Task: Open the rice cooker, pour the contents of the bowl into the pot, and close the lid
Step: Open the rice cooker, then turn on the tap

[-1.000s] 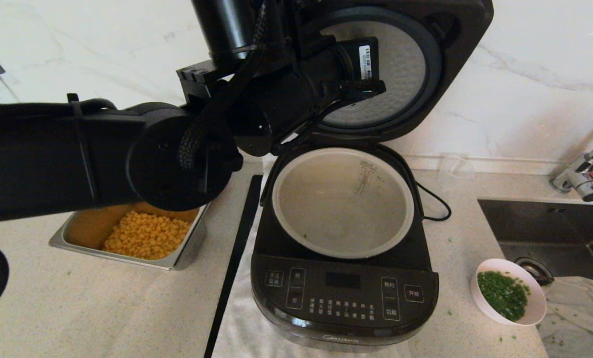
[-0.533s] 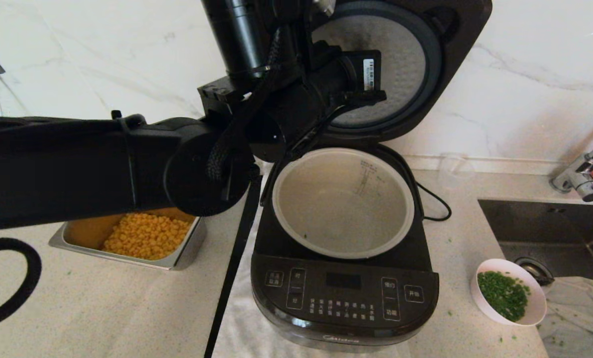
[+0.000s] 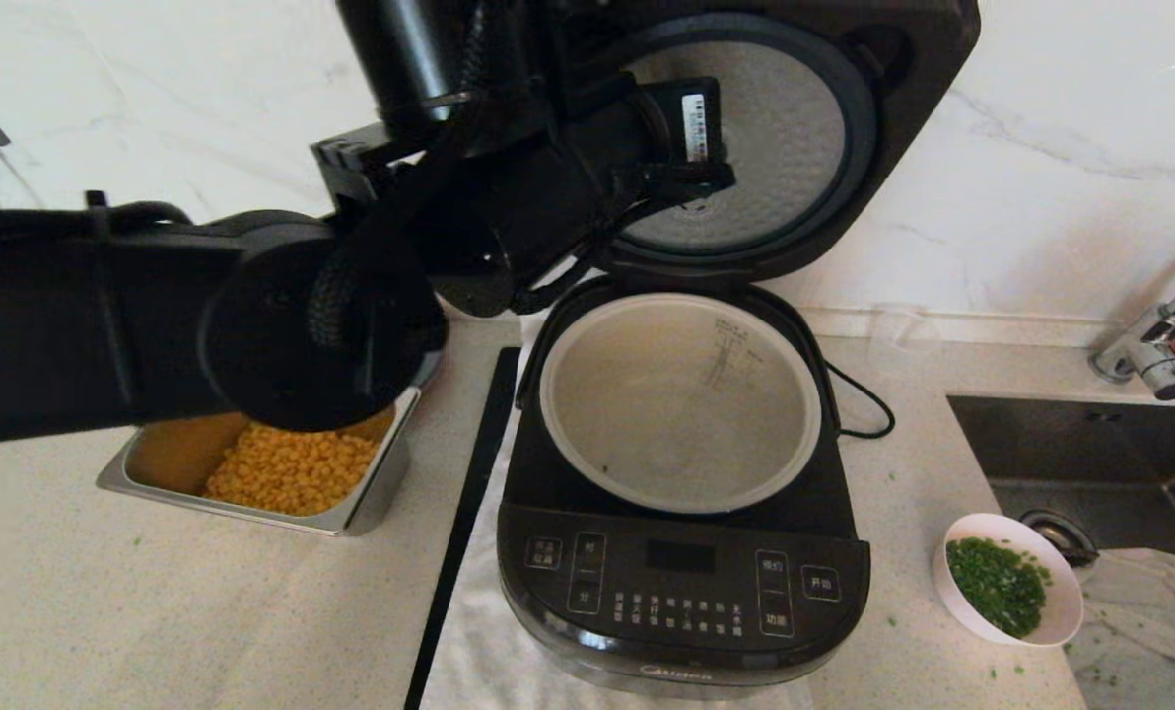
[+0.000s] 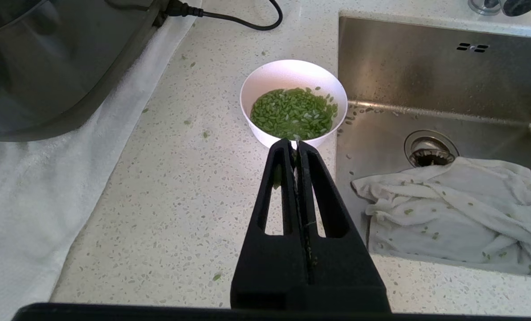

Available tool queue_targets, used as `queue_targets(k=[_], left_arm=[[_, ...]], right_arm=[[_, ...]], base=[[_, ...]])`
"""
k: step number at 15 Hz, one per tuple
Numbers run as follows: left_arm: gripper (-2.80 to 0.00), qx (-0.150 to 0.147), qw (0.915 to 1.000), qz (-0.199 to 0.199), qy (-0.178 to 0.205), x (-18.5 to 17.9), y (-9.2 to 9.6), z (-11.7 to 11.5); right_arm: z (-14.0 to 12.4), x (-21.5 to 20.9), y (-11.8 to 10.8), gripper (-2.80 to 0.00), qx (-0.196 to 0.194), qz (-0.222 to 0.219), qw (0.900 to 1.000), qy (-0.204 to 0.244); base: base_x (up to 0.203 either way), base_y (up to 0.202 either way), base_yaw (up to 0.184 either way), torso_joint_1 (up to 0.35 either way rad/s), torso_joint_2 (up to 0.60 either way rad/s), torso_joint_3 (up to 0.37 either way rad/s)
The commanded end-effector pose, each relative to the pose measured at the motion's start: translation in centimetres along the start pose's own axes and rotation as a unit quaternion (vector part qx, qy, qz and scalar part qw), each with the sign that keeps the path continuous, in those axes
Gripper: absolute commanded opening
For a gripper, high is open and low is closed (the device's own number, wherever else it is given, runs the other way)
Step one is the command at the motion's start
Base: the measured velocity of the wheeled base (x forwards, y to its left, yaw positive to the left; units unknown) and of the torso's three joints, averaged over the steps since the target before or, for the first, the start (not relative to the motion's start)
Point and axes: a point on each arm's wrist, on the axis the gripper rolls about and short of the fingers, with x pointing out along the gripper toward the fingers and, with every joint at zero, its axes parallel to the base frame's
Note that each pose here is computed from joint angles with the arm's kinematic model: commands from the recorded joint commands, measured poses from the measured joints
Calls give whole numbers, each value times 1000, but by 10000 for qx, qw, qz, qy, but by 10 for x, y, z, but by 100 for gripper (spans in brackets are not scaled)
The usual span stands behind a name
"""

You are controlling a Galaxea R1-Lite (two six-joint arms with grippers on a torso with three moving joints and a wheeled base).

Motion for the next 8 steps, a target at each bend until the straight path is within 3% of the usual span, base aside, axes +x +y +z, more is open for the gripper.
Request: queue_targets(k=[1,5,8], left_arm=[[-280,-86,9999,2,-107,-41,9,28],[-280,5,9996,115,262,-125,31,29],[-280,113,9953,912,299,-193,67,38]], right_arm=[[0,0,0,-280,0,3,10000,-1],[0,0,0,-280,0,3,10000,-1],[0,0,0,-280,0,3,10000,-1]], base=[[0,0,0,0,0,0],[0,0,0,0,0,0],[0,0,0,0,0,0]])
